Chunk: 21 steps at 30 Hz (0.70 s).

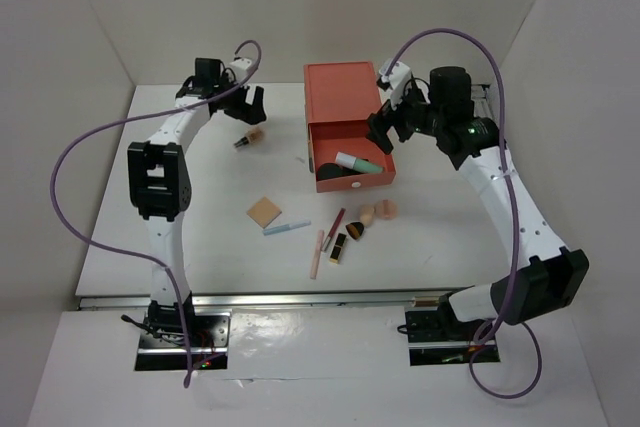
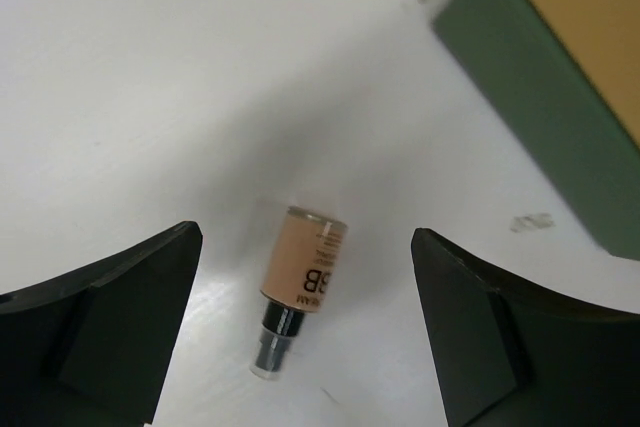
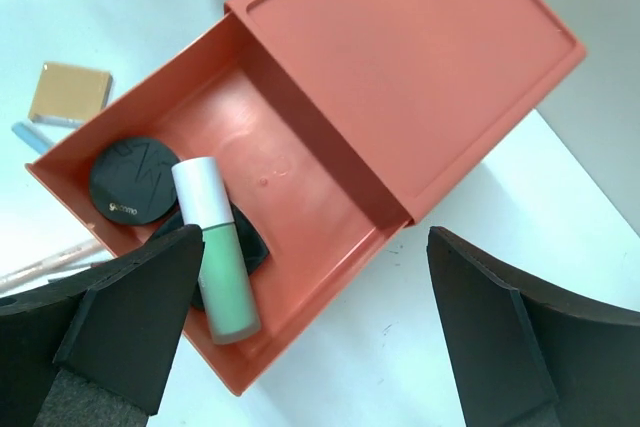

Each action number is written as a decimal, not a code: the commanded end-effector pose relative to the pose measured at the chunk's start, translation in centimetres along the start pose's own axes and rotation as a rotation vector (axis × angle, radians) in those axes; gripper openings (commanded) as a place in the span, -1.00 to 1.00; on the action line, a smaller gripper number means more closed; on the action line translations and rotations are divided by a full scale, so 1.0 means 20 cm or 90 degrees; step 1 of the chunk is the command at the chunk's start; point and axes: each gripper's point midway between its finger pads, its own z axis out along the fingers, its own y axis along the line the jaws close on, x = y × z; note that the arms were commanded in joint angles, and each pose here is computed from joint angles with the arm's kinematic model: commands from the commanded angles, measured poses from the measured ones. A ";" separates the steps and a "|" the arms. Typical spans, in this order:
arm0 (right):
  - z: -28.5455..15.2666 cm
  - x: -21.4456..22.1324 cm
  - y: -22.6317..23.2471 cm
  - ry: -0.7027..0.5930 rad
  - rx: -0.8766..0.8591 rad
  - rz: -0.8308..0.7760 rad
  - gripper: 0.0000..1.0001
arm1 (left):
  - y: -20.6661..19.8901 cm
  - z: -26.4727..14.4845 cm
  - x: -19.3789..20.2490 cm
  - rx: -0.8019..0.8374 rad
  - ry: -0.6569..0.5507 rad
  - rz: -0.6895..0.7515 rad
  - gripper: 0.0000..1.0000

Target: Organize the makeup

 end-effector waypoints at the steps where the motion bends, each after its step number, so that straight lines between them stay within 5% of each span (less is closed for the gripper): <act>1: -0.12 -0.22 -0.06 -0.087 0.033 -0.001 1.00 | 0.06 0.07 0.09 0.029 0.053 0.045 1.00; 9: -0.24 -0.27 -0.17 -0.110 0.084 0.013 1.00 | 0.03 0.07 0.19 0.085 0.061 0.050 1.00; 17: -0.29 -0.25 -0.18 -0.125 0.098 0.025 1.00 | 0.14 0.11 0.35 0.004 0.116 0.014 1.00; 21: -0.31 -0.26 -0.18 -0.146 0.113 0.037 1.00 | 0.22 0.12 0.33 -0.064 0.107 -0.020 0.85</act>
